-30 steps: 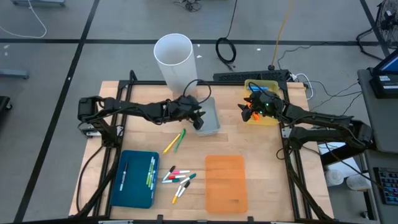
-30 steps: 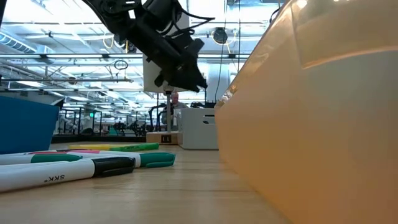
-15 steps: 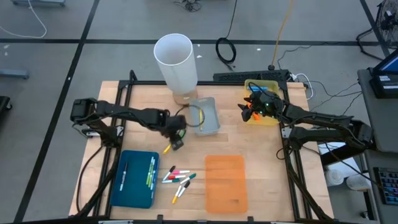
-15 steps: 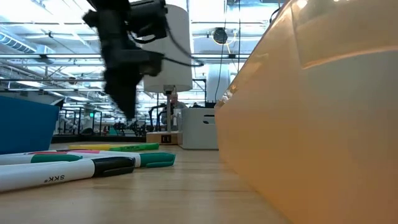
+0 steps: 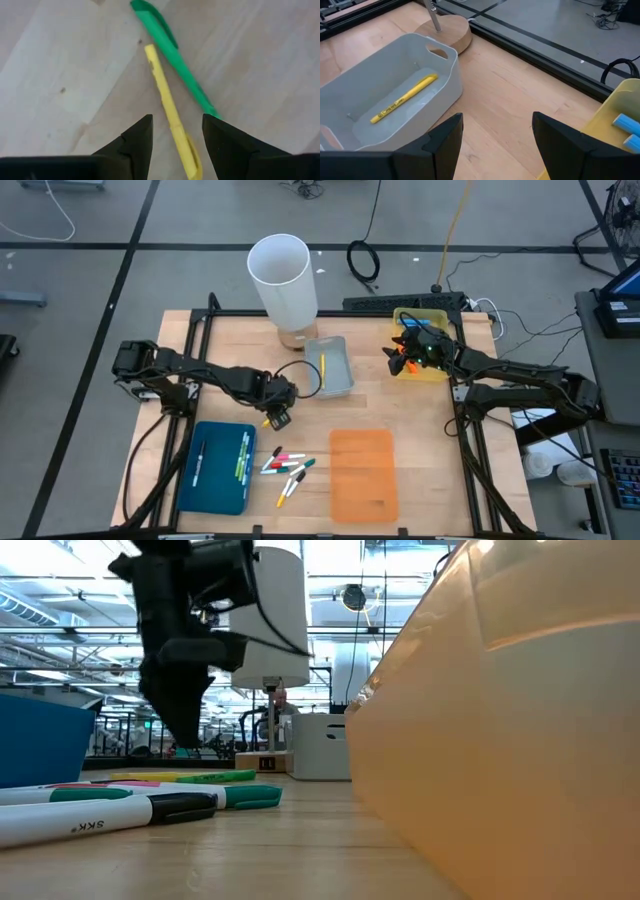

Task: Pick & Place Markers
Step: Put the yellow pen in the gray bin

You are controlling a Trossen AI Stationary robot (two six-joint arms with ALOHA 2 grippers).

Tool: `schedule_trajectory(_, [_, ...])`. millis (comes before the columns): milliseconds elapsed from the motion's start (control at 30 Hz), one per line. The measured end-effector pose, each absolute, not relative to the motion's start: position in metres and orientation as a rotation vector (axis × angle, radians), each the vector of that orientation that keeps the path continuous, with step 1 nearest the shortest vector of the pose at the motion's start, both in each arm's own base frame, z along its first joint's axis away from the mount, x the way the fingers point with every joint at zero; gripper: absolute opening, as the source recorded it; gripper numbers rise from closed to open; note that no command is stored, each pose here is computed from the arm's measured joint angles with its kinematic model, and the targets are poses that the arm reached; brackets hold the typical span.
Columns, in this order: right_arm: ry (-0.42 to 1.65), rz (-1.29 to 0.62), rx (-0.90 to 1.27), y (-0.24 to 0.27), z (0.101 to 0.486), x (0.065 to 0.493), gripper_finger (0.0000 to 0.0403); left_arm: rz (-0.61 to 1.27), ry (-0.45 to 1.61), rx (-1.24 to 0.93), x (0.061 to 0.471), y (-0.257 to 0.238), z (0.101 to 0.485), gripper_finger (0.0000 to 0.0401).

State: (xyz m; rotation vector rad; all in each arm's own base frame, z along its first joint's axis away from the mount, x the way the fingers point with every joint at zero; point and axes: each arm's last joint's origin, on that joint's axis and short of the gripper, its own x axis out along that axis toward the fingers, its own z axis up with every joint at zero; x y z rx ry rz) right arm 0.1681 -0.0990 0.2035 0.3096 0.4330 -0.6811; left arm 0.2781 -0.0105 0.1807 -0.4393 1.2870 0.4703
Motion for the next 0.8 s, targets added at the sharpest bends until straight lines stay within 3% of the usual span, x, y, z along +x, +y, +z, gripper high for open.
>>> schedule_trajectory(267, [0.434, -0.670, 0.306, -0.097, 0.204, 0.169, 0.0226, 0.447, 1.268, -0.530, 0.270, -0.004, 0.156, 0.0188])
schedule_trajectory(800, [0.434, -0.672, 0.306, -0.097, 0.204, 0.169, 0.0226, 0.467, 1.234, -0.537, 0.271, -0.006, 0.155, 0.0158])
